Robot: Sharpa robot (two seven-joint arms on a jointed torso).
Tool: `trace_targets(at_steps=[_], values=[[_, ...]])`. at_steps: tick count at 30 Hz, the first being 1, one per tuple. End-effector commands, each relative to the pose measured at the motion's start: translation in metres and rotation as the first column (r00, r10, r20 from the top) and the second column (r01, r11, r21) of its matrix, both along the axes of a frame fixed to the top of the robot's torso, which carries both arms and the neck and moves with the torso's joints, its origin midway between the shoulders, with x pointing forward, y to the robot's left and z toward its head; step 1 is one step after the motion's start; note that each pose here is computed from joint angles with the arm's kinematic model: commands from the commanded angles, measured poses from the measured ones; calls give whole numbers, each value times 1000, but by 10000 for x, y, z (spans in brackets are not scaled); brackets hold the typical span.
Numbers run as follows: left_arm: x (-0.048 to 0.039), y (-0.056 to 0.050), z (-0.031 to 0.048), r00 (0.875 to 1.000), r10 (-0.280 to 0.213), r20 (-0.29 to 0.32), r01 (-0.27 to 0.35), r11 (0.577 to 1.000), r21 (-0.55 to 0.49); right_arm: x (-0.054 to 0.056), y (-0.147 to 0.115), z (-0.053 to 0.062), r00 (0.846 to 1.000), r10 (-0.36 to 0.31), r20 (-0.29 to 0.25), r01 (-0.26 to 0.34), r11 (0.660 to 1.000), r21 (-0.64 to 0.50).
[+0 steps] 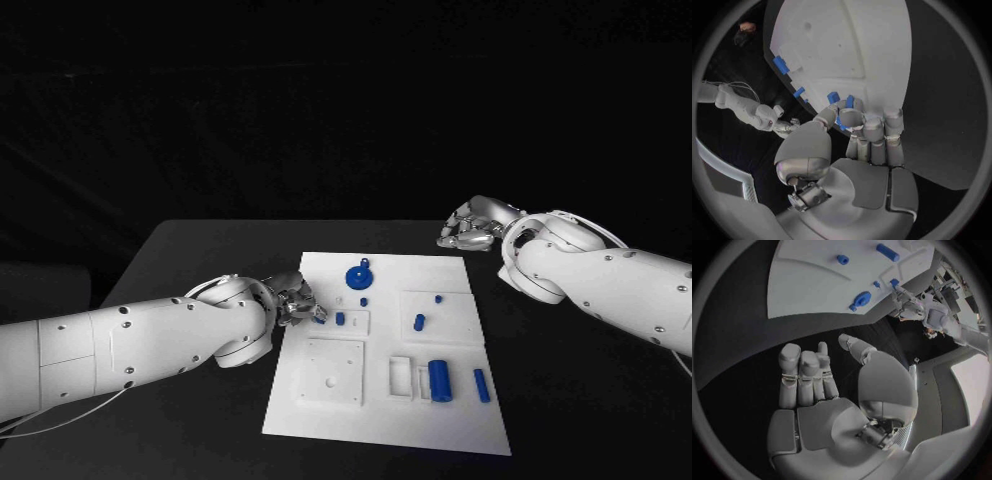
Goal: Assemble the parts on the task board
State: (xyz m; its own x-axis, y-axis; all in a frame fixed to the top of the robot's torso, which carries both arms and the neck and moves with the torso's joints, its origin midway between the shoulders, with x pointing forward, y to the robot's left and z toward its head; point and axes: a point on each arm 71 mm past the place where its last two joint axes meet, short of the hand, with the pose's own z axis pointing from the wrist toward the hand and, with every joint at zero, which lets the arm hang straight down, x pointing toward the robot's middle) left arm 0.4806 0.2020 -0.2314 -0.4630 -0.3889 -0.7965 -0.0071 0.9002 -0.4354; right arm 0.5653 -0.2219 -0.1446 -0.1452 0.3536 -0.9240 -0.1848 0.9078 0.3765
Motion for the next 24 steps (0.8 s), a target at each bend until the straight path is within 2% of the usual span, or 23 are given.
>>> trace_targets(at_steps=[1, 16, 24], values=[[-16, -16, -41, 999, -15, -30, 16, 1000, 15, -3, 8, -5, 1000, 11, -5, -11, 1000, -5], [-16, -92, -50, 998, -50, -44, 51, 999, 20, -2, 12, -7, 1000, 13, -5, -13, 1000, -5], [-14, -99, -45, 997, -66, -29, 67, 997, 47, -2, 12, -7, 1000, 13, -5, -13, 1000, -5]])
